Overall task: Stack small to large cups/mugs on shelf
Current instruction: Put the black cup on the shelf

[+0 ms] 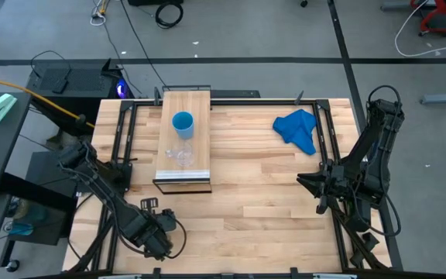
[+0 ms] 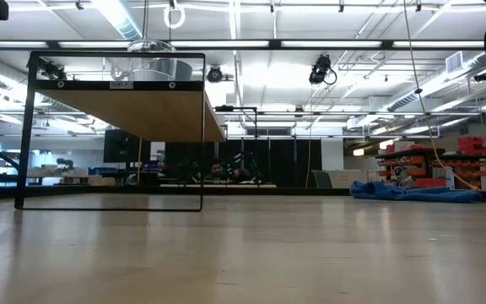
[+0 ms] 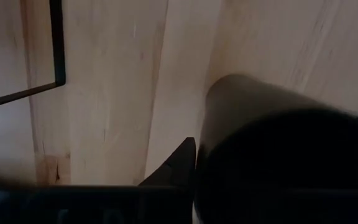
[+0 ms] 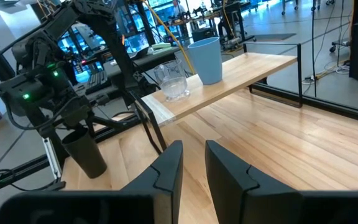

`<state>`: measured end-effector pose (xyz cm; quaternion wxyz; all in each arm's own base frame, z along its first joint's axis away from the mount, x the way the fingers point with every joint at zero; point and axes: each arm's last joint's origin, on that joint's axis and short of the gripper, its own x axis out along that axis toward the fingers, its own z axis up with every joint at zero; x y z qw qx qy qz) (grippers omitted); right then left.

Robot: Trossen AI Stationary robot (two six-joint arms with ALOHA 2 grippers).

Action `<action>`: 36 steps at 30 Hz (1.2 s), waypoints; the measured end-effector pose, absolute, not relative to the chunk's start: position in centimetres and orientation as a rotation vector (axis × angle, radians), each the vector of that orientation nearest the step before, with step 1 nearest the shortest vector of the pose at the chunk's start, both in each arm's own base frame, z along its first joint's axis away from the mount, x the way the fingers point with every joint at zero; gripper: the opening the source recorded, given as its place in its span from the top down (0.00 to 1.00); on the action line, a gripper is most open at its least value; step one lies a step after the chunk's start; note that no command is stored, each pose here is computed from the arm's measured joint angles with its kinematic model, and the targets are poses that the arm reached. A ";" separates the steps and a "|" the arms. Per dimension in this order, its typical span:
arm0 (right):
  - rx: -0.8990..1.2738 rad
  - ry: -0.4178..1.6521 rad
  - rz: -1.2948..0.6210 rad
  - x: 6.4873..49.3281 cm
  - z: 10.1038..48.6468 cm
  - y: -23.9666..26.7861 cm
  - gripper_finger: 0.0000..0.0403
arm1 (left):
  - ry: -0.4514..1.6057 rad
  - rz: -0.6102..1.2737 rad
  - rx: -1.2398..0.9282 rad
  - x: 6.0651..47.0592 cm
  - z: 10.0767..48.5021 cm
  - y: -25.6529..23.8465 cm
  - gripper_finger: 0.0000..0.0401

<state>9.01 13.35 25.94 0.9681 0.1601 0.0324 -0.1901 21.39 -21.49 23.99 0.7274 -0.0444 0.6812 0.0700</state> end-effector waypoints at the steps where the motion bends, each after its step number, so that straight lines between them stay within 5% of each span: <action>1: 0.323 0.066 -0.384 9.0 25.9 13.3 0.81 | 1.501 0.155 -0.099 21.4 24.0 -21.5 0.93; 17: 0.323 0.065 -0.384 9.0 25.9 13.3 0.81 | 1.468 0.118 -0.183 21.8 26.6 -21.9 0.98; 26: 0.323 0.065 -0.384 9.0 25.9 13.3 0.81 | 1.306 0.027 -0.370 22.0 38.2 -20.6 0.98; 36: 0.323 0.065 -0.385 9.0 25.9 13.3 0.81 | 0.873 -0.007 -0.456 20.8 49.9 -14.0 0.98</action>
